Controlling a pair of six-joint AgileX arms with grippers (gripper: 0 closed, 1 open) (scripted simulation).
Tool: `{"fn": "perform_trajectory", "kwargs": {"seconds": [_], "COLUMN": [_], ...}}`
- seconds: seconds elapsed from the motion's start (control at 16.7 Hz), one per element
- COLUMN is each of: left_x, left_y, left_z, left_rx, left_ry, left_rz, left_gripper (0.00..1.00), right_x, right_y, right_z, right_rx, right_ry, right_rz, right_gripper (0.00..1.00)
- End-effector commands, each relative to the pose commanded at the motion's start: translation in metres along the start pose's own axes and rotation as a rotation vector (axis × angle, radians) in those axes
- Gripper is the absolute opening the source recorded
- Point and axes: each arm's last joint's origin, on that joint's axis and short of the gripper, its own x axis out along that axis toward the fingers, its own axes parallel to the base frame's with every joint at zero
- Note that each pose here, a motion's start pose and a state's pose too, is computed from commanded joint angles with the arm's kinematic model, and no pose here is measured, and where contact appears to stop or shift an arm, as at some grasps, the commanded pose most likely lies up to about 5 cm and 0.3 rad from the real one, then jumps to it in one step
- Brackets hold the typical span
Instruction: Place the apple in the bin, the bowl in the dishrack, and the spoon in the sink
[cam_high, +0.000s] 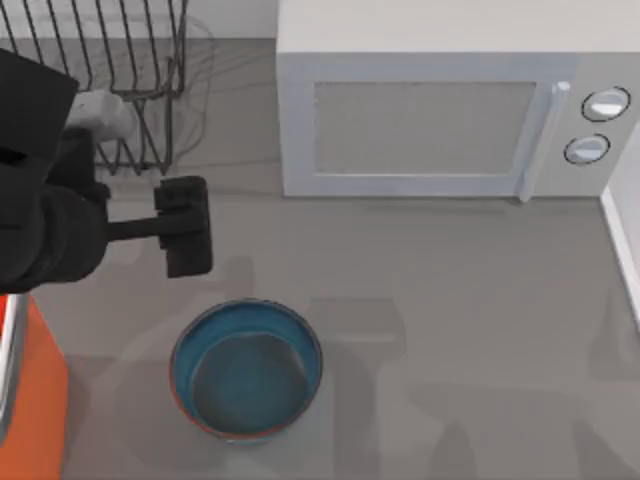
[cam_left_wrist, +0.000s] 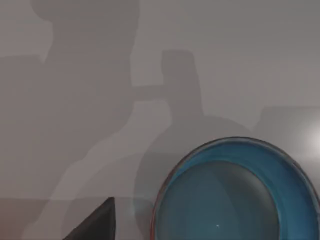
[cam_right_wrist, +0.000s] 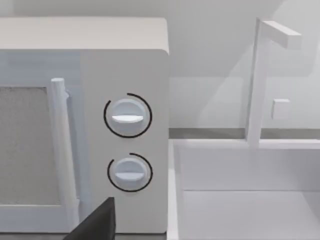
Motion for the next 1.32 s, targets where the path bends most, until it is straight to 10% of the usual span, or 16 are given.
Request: {"fn": "perform_trajectory", "kwargs": {"seconds": [0.54,1.32], "left_x": [0.091,0.125], "left_y": [-0.124,-0.142], "left_z": [0.017,0.0], "left_rx": [0.001,0.01], "left_ry": [0.52,0.574], "left_rz": [0.235,0.288], "left_gripper": [1.0,1.0], "right_x": [0.0,0.0], "right_y": [0.0,0.0], "right_z": [0.0,0.0], "right_rx": [0.0,0.0], "right_ry": [0.0,0.0], "right_rz": [0.0,0.0], "right_gripper": [1.0,1.0]}}
